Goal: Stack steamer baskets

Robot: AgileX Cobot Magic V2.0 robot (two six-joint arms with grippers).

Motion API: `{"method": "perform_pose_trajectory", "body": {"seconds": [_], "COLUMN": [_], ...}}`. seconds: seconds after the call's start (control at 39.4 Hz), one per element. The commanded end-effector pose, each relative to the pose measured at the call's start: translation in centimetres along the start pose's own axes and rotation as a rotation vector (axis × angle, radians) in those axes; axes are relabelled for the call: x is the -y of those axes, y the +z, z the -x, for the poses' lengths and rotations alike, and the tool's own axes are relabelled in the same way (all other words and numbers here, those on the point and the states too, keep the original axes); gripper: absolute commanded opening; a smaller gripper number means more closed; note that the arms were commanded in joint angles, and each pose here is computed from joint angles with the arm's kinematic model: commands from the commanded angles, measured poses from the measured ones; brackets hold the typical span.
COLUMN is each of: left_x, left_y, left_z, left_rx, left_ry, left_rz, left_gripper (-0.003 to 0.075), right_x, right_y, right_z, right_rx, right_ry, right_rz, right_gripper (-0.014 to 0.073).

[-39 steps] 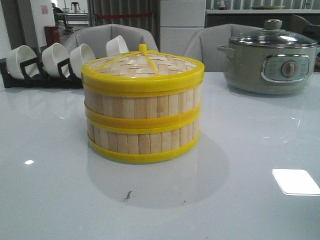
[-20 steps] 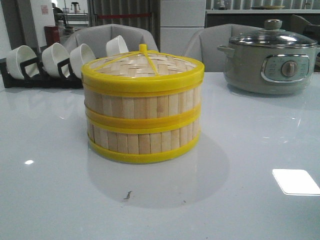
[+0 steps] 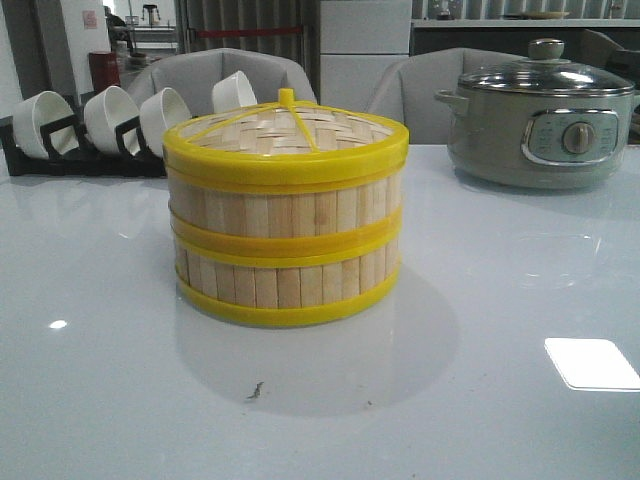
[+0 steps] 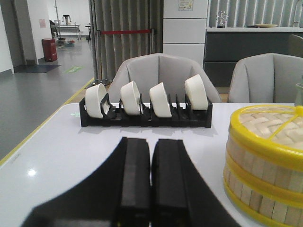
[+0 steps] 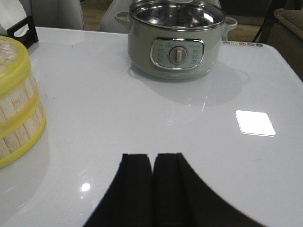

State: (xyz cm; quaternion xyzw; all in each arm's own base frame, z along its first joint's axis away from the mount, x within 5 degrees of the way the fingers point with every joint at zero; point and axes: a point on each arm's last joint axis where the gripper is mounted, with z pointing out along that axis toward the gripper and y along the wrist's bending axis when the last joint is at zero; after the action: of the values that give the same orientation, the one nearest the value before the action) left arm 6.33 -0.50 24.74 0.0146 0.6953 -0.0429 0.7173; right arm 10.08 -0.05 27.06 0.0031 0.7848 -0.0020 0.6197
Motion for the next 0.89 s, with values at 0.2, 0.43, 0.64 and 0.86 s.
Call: {"method": "perform_pose_trajectory", "body": {"seconds": [0.2, 0.43, 0.64, 0.86], "left_x": [-0.2, -0.2, -0.2, -0.2], "left_y": [-1.0, -1.0, -1.0, -1.0], "left_z": [-3.6, -3.8, -3.7, -3.7], "left_rx": [0.054, 0.042, 0.046, 0.053], "left_ry": [-0.050, -0.007, -0.022, -0.034], "left_rz": [0.008, 0.011, 0.010, 0.009], "left_gripper": [0.0085, 0.0085, 0.0085, 0.0085], "right_x": [0.0, 0.0, 0.0, 0.0], "right_y": [-0.2, -0.2, -0.2, -0.2], "right_z": [1.7, 1.7, 1.7, 1.7], "right_rx": [0.109, 0.109, 0.109, 0.109], "right_ry": [-0.014, -0.014, -0.014, -0.014], "right_rz": [0.002, 0.002, 0.002, 0.002], "right_gripper": [0.0054, 0.0054, 0.0054, 0.0054]}}
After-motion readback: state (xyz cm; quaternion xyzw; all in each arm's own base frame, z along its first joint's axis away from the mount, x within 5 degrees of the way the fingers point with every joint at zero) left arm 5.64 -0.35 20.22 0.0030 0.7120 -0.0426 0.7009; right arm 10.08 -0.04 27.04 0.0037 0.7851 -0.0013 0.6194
